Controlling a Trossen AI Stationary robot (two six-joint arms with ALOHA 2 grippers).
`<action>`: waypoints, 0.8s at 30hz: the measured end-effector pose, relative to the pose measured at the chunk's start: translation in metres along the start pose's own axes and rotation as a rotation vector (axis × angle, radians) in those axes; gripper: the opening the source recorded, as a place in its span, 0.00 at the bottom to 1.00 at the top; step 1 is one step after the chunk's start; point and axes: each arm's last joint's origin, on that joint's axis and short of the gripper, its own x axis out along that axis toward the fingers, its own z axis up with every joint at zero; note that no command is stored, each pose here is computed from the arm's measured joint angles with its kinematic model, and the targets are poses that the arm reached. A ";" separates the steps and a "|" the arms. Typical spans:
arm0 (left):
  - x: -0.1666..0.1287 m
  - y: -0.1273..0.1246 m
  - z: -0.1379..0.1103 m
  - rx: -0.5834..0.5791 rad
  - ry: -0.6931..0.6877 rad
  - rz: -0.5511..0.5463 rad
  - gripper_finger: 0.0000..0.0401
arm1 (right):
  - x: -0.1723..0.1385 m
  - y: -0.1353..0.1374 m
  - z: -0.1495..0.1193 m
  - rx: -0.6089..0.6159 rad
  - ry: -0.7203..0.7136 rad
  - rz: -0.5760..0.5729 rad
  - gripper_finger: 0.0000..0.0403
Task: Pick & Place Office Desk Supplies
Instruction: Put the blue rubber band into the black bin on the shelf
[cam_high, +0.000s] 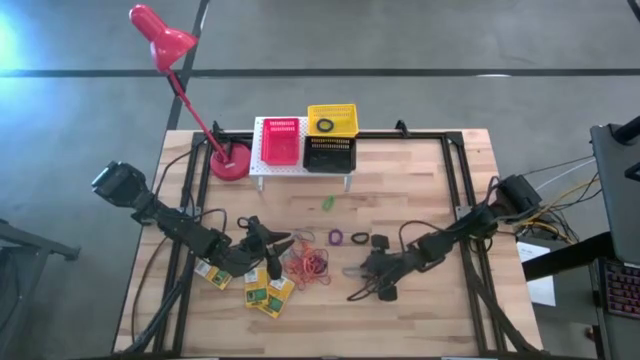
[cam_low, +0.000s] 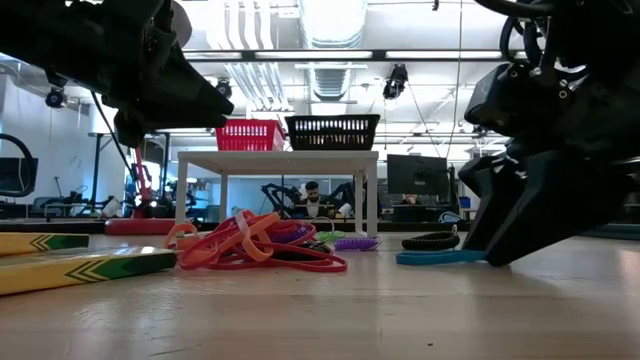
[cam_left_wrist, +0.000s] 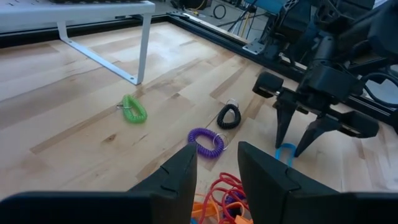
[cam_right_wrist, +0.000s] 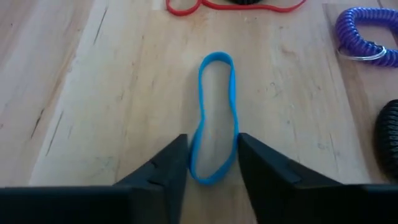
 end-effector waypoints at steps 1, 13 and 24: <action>0.000 0.000 0.000 0.000 0.000 0.000 0.30 | 0.000 0.000 0.000 0.000 0.002 0.001 0.28; 0.000 0.000 0.000 0.000 -0.001 0.001 0.30 | -0.017 0.001 0.006 -0.003 0.009 0.040 0.03; 0.002 0.002 0.001 0.003 -0.001 0.016 0.30 | -0.083 -0.015 0.058 -0.114 -0.340 0.057 0.03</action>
